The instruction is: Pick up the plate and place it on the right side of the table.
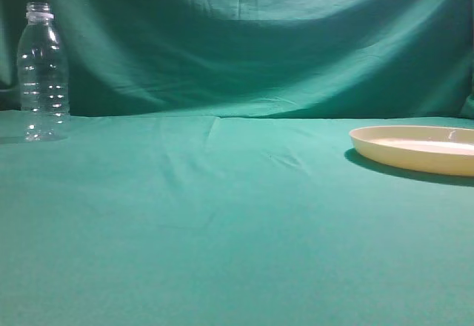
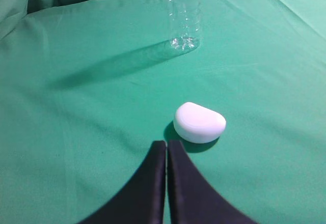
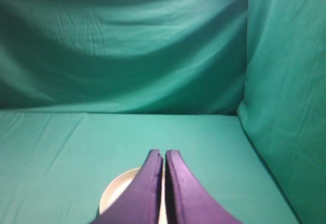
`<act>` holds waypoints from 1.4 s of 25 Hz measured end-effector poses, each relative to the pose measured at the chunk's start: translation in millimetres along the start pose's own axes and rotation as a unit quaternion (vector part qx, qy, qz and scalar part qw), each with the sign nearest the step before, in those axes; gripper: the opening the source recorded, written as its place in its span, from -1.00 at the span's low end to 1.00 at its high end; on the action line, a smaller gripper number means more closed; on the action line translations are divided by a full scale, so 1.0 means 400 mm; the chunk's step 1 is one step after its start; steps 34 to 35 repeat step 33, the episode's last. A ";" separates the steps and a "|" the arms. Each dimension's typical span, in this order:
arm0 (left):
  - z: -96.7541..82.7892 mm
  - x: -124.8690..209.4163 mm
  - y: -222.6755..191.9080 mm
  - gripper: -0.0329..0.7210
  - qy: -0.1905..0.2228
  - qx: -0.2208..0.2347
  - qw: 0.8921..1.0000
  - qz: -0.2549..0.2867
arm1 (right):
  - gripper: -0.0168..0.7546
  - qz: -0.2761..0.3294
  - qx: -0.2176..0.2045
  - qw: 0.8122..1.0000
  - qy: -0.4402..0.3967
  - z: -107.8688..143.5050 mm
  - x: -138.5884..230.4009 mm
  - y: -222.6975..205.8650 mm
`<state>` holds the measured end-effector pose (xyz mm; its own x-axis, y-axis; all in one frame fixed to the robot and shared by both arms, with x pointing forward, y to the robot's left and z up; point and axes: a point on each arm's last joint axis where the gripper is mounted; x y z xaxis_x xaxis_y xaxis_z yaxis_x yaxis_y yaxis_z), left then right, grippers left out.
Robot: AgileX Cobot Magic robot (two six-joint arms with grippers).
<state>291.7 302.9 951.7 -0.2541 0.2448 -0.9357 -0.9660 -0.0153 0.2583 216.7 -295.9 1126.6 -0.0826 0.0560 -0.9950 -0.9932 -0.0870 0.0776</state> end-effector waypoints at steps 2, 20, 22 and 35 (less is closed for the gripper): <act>0.000 0.000 0.000 -0.91 0.000 0.000 1.000 0.000 | -0.96 -0.001 0.011 1.000 0.009 -0.009 0.047 -0.017; 0.000 0.000 0.000 -0.91 0.001 0.000 1.000 0.000 | -0.96 0.052 0.031 0.998 -0.030 -0.045 0.407 -0.223; 0.000 0.000 0.000 -0.91 0.001 0.000 1.000 0.000 | -0.96 0.064 0.033 0.997 -0.035 -0.046 0.413 -0.222; 0.000 0.000 0.000 -0.91 0.001 0.000 1.000 0.000 | -0.96 0.109 0.040 0.992 -0.052 -0.048 0.435 -0.219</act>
Point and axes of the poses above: a point on each arm's last joint axis where the gripper is mounted, y pointing back along that axis away from the gripper, z along the wrist's bending axis when the last joint is at zero, x = y × z, and after that the axes turned 3 degrees about -y, right-handed
